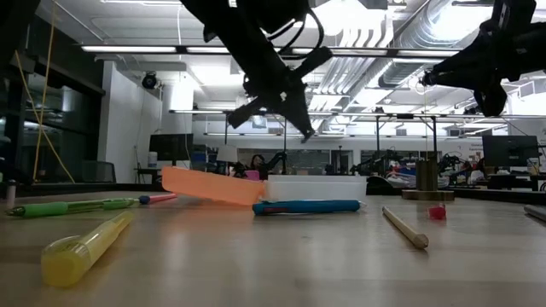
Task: Pick & place school supplies into a supply box
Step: Put the gray pen into the supply box
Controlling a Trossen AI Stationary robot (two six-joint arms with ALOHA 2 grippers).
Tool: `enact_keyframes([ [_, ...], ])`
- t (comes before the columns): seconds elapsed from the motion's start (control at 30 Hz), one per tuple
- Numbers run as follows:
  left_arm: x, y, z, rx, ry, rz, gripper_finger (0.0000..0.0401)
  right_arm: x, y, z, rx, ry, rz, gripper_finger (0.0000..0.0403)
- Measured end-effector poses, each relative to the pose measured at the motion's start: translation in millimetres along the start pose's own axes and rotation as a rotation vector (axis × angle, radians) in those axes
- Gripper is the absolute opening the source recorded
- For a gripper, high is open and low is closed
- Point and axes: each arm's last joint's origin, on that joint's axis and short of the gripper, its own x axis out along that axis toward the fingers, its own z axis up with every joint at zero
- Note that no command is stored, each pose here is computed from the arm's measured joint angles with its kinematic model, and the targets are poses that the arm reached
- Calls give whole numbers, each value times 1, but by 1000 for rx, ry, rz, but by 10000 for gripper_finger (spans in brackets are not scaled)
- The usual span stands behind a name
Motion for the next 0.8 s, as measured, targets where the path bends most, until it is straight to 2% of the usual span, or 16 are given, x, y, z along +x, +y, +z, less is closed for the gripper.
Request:
enact_keyframes([
  [0.2, 3, 12, -4, -16, 2, 104, 17, 0, -1, -1, -20, 5, -10, 71],
  [0.4, 16, 17, -14, -43, 16, 130, 17, 0, -1, -1, -34, 1, -17, 71],
  [0.8, 33, 22, -19, -76, 42, 129, 17, 0, -2, -3, -45, 27, -22, 71],
])
